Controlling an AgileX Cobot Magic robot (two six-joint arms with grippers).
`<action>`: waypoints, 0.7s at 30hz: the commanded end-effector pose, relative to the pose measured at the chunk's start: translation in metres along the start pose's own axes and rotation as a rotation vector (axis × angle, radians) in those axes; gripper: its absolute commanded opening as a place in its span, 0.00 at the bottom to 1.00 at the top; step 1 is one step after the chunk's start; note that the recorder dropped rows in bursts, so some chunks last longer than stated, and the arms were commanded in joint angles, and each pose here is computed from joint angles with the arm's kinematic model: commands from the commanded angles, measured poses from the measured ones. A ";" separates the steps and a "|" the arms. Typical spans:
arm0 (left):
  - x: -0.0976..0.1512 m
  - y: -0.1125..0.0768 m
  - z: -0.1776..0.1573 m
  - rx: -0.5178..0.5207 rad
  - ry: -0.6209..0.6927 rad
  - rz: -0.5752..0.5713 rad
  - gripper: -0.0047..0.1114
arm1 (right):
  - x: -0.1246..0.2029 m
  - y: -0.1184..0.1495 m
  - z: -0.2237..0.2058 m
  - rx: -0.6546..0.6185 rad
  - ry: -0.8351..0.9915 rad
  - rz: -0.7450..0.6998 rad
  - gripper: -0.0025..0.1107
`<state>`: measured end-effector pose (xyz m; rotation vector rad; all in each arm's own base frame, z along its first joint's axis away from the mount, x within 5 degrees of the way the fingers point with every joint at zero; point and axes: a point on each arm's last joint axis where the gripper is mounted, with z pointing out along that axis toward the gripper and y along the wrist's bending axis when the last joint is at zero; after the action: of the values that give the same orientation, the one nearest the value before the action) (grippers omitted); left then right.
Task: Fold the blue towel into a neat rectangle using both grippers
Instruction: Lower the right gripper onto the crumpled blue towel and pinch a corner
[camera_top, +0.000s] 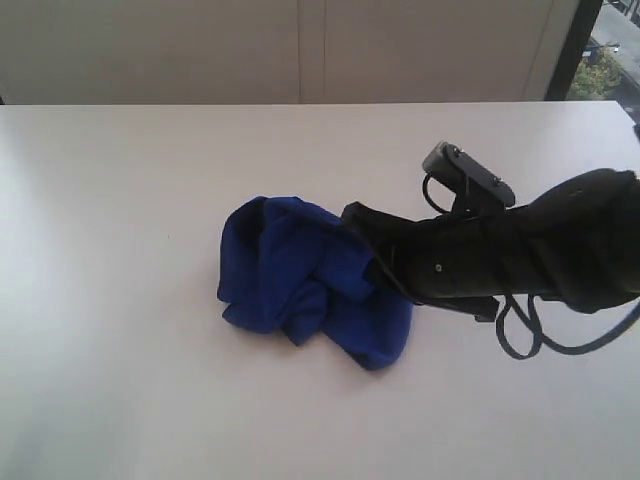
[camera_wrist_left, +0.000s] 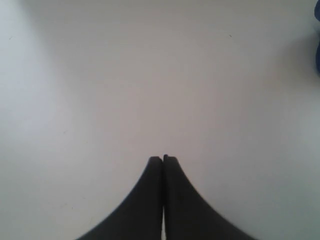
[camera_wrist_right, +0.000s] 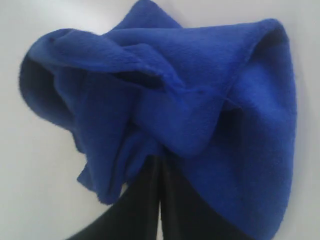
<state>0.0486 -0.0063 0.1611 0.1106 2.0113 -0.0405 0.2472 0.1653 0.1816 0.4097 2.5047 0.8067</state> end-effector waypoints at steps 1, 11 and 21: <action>0.001 0.000 0.001 0.000 -0.003 -0.004 0.04 | -0.002 -0.003 0.012 0.050 -0.047 0.014 0.06; 0.001 0.000 0.001 0.000 -0.003 -0.004 0.04 | -0.008 0.005 0.030 0.043 -0.028 0.031 0.35; 0.001 0.000 0.001 0.000 -0.003 -0.004 0.04 | -0.018 0.011 0.043 0.053 -0.071 0.048 0.35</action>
<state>0.0486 -0.0063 0.1611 0.1106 2.0113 -0.0405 0.2822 0.1848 0.1601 0.5081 2.4883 0.7363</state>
